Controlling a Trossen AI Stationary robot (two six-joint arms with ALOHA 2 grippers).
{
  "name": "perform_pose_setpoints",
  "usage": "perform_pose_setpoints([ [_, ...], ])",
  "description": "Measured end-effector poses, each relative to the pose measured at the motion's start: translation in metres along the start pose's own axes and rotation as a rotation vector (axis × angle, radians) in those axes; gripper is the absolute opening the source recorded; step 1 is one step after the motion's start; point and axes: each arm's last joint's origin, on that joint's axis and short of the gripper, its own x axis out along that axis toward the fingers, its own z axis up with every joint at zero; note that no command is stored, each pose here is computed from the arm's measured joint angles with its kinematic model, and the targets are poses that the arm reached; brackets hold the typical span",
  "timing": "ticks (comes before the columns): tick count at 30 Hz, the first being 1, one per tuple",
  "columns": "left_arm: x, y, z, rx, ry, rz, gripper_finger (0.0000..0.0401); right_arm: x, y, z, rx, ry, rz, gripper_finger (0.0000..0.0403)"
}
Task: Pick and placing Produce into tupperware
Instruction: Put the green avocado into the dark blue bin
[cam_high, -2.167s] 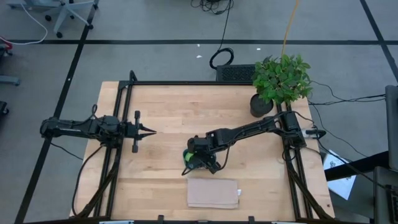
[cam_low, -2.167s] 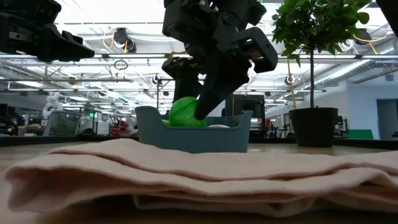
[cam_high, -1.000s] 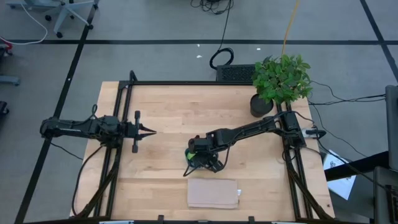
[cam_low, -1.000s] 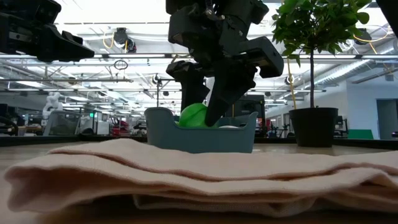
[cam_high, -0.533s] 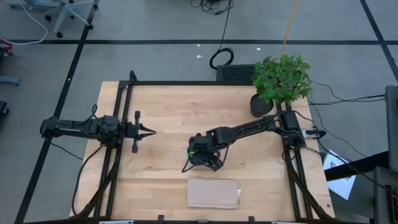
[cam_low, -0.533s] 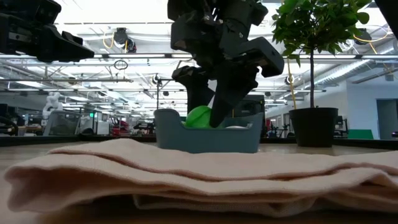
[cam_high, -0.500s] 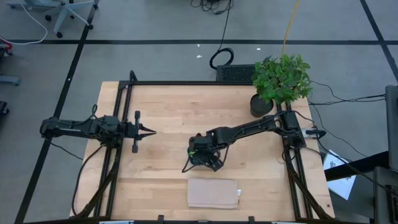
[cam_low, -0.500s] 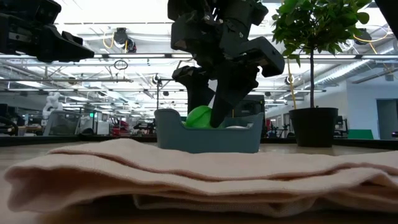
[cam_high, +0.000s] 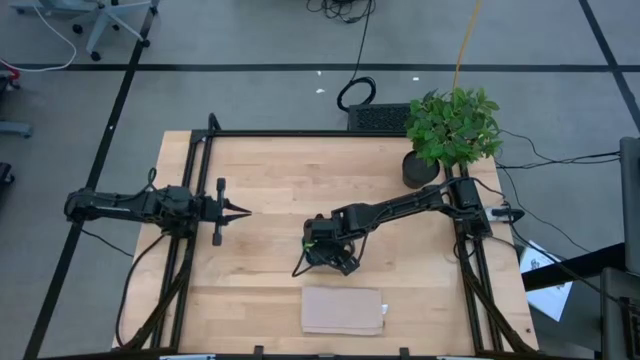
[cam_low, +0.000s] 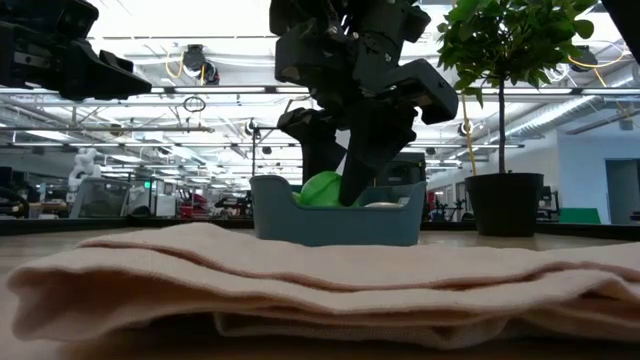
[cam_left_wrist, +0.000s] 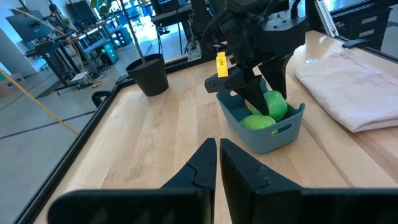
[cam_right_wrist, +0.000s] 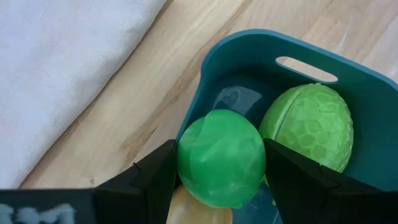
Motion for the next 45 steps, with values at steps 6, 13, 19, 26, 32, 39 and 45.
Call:
perform_pose_setpoints([
  [6,0.0,0.0,0.0,0.0,0.0,0.0,0.0026,0.0002,-0.0001,0.0,-0.001,0.0,-0.001,0.0212],
  [13,0.0,0.0,0.0,-0.002,0.0,0.0,0.0026,0.0003,-0.0003,0.0,0.009,0.001,-0.006,0.0218],
  [19,0.0,0.0,-0.0001,-0.002,0.001,0.0,0.0026,0.0009,-0.0005,-0.0002,0.021,0.003,-0.007,0.0219],
  [26,0.0,0.0,0.0,-0.004,0.0,0.0,0.0026,0.001,-0.0006,-0.0004,0.029,0.004,-0.005,0.0219],
  [32,0.0,0.0,-0.0001,-0.005,0.001,0.0,0.0026,0.0005,-0.0023,-0.0014,0.062,-0.006,0.017,0.022],
  [39,0.0,0.0,-0.0001,-0.007,0.001,0.0,0.0026,-0.0004,-0.0064,-0.0034,0.086,-0.017,0.032,0.0228],
  [45,0.0,0.0,-0.0001,-0.009,0.001,0.0,0.0026,-0.0008,-0.0087,-0.0048,0.102,-0.017,0.031,0.0244],
])
